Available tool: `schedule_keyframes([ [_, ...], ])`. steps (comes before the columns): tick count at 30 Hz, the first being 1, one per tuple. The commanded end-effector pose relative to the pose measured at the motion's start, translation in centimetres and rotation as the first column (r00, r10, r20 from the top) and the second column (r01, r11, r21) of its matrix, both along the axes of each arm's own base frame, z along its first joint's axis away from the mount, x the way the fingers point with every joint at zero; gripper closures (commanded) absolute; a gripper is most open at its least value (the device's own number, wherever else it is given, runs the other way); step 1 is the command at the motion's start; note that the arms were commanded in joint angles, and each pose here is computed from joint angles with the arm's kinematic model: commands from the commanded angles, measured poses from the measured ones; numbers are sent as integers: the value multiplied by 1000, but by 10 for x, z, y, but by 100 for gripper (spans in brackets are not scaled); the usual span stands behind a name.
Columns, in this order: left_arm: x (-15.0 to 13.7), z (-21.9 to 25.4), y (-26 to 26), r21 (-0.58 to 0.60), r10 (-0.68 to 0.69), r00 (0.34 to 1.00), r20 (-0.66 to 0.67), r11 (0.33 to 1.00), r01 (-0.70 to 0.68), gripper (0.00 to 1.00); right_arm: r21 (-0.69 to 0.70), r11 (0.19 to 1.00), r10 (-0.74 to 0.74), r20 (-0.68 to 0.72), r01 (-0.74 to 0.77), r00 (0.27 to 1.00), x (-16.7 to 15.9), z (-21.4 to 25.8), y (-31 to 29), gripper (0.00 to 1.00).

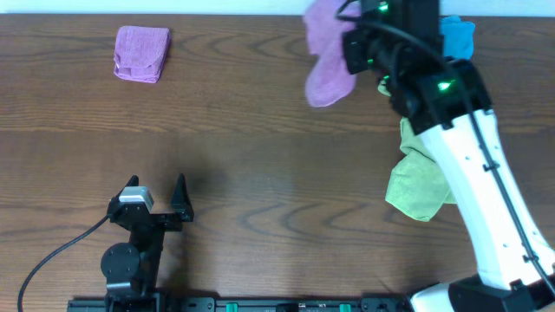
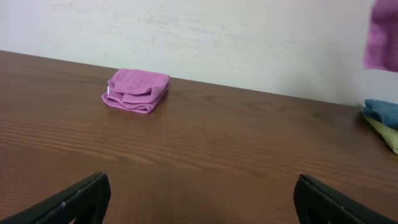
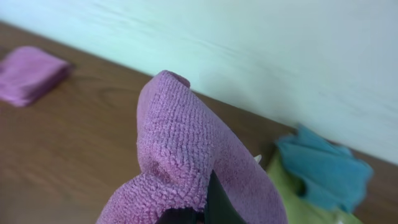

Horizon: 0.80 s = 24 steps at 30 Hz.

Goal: Fold the cloth
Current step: 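Lift the pink cloth with the right gripper and swing it toward table center, then lower the pink cloth onto the table center with the right gripper and release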

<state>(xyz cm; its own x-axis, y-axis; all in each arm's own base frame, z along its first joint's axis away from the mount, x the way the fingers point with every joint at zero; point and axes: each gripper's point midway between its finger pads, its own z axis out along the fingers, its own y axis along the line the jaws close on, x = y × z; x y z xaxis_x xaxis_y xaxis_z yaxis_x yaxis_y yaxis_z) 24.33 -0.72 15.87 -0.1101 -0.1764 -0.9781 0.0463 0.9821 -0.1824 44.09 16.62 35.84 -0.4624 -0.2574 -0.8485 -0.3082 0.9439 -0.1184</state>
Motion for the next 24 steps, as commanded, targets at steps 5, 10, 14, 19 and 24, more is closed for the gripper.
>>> schedule_keyframes([
  [5, 1, -19, 0, -6, -1, 999, -45, 1000, 1, 5, 56, 985, 156, 72, -161, 985, -33, 40, 63, 99],
  [10, 1, -19, 0, -6, -1, 999, -45, 1000, 1, 5, 32, 981, 190, 37, -191, 981, -44, 33, 72, 94],
  [14, 1, -19, 0, -6, -1, 999, -45, 1000, 1, 4, -136, 988, 63, -109, -78, 992, -35, -17, 36, 1],
  [19, 1, -19, 0, -6, -1, 999, -45, 1000, 1, 5, -223, 974, -6, -233, -48, 972, -40, -54, 18, 1],
  [24, 1, -19, 0, -6, -1, 999, -45, 1000, 1, 5, -263, 964, -51, -304, -33, 951, -36, -76, 3, 1],
])
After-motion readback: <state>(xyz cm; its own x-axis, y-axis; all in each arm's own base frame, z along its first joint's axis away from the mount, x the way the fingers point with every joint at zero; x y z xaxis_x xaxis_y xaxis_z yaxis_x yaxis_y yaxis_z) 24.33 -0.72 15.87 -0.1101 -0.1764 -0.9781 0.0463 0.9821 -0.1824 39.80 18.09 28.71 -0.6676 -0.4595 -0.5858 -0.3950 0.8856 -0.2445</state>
